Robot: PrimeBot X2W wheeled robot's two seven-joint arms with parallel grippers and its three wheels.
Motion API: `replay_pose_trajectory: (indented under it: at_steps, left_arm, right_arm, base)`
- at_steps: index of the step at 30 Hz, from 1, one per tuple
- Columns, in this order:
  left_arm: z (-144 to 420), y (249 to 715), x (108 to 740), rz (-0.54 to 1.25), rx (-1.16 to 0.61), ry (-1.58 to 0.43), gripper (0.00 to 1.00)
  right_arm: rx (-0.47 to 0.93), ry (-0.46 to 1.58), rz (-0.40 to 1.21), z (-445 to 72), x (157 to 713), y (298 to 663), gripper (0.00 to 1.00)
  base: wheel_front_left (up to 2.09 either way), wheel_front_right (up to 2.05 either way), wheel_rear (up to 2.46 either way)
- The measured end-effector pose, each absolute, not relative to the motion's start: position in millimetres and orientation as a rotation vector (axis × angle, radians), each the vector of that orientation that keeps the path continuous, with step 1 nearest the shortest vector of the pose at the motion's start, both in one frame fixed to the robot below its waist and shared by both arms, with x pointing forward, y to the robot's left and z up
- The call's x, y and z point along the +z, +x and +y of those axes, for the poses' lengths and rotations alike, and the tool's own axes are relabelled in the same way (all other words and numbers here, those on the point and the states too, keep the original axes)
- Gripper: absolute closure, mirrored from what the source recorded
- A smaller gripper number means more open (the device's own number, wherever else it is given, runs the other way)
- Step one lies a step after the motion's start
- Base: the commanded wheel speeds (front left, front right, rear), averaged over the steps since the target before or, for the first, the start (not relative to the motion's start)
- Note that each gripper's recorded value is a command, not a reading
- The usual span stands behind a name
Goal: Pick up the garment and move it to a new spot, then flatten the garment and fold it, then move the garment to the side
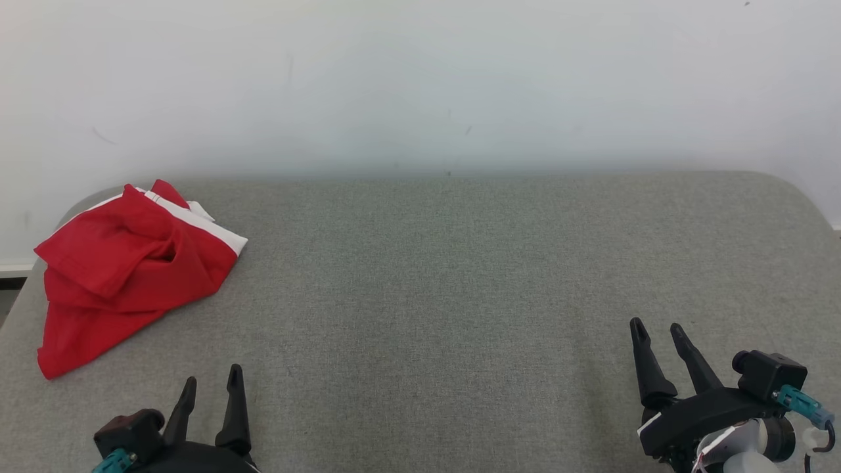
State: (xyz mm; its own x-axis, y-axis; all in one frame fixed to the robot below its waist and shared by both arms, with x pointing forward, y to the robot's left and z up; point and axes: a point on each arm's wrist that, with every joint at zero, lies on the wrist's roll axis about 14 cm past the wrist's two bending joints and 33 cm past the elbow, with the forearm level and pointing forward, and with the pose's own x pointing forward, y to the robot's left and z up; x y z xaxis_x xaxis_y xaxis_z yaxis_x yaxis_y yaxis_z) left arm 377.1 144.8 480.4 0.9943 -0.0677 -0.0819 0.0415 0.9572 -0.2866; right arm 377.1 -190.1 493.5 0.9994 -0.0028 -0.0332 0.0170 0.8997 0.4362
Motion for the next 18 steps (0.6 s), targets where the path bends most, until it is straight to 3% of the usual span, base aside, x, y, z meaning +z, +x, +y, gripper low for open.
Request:
replay_pose_trajectory:
  at_steps: [18]
  left_arm:
    - [137.7, 374.8, 488.8, 0.042, -0.096, -0.148, 0.0]
  right_arm:
    - [0.016, 0.326, 0.023, -186.2, 496.9, 374.4, 0.0]
  base:
    - [0.0, 0.0, 0.0]
